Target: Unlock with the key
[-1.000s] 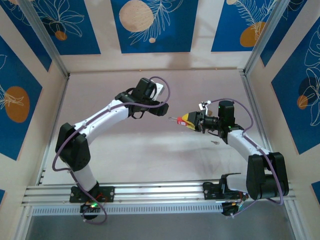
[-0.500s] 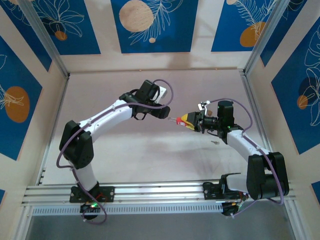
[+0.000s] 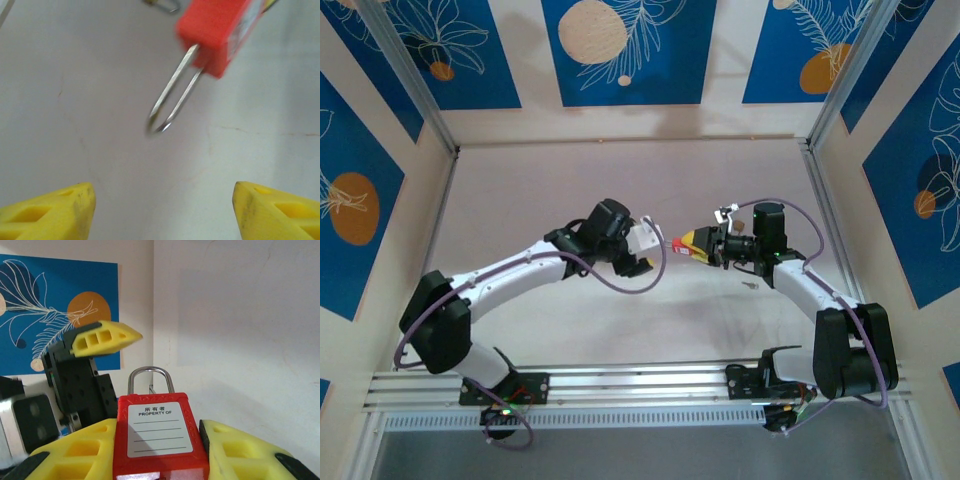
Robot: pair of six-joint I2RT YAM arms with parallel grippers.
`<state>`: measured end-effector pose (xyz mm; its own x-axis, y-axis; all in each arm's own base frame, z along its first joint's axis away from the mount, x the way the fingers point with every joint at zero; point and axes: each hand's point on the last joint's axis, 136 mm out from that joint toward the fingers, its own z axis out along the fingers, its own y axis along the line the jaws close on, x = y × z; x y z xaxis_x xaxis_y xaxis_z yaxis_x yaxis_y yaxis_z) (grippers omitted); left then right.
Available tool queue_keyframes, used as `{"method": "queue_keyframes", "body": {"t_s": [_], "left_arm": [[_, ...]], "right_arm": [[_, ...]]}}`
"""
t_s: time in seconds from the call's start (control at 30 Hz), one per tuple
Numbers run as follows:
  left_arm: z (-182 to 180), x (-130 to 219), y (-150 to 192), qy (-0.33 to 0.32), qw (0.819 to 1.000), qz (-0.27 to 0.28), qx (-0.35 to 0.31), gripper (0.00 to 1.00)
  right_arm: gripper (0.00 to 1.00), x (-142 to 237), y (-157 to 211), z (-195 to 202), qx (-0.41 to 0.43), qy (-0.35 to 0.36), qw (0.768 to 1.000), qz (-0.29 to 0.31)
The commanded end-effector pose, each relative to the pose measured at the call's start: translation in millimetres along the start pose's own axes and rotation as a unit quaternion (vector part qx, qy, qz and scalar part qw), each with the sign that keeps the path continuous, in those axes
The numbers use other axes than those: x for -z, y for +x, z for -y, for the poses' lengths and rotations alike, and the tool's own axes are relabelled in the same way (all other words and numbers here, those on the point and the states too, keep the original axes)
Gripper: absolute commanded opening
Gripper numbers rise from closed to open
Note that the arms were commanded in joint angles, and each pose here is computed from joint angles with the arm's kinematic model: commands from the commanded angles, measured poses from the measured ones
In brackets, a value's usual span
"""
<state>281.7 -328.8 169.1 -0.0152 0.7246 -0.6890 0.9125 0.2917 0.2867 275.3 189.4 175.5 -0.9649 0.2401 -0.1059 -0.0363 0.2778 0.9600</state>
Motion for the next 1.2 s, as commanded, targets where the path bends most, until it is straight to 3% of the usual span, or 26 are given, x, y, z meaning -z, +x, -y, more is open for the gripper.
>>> {"method": "queue_keyframes", "body": {"t_s": [0.0, 0.07, 0.27, 0.47, 0.8, 1.17], "left_arm": [[-4.3, 2.1, -42.5, 0.0, 0.992, 0.099, -0.083, 0.66], [-1.5, -0.7, -48.5, 0.009, 0.99, 0.11, -0.088, 0.57], [5.2, -4.2, -48.0, 0.032, 0.989, 0.108, -0.098, 0.52], [11.9, -10.0, -39.1, 0.047, 0.989, 0.091, -0.103, 0.38], [12.0, -10.8, -37.0, 0.048, 0.989, 0.084, -0.112, 0.02], [2.6, -9.0, -29.5, 0.019, 0.989, 0.063, -0.13, 0.0]], "right_arm": [[0.13, -2.7, 0.6, -8.2, 0.019, -0.005, 1.0, -0.009], [0.13, -3.6, 2.6, -8.7, 0.021, -0.004, 1.0, -0.013], [0.13, -4.0, 6.2, -9.1, 0.025, -0.004, 1.0, -0.019], [0.13, -4.2, 6.7, -10.6, 0.027, -0.007, 0.999, -0.021], [0.13, -4.3, 10.7, -11.4, 0.029, -0.008, 0.999, -0.027], [0.13, -2.1, 11.8, -13.1, 0.033, -0.008, 0.999, -0.026]]}}
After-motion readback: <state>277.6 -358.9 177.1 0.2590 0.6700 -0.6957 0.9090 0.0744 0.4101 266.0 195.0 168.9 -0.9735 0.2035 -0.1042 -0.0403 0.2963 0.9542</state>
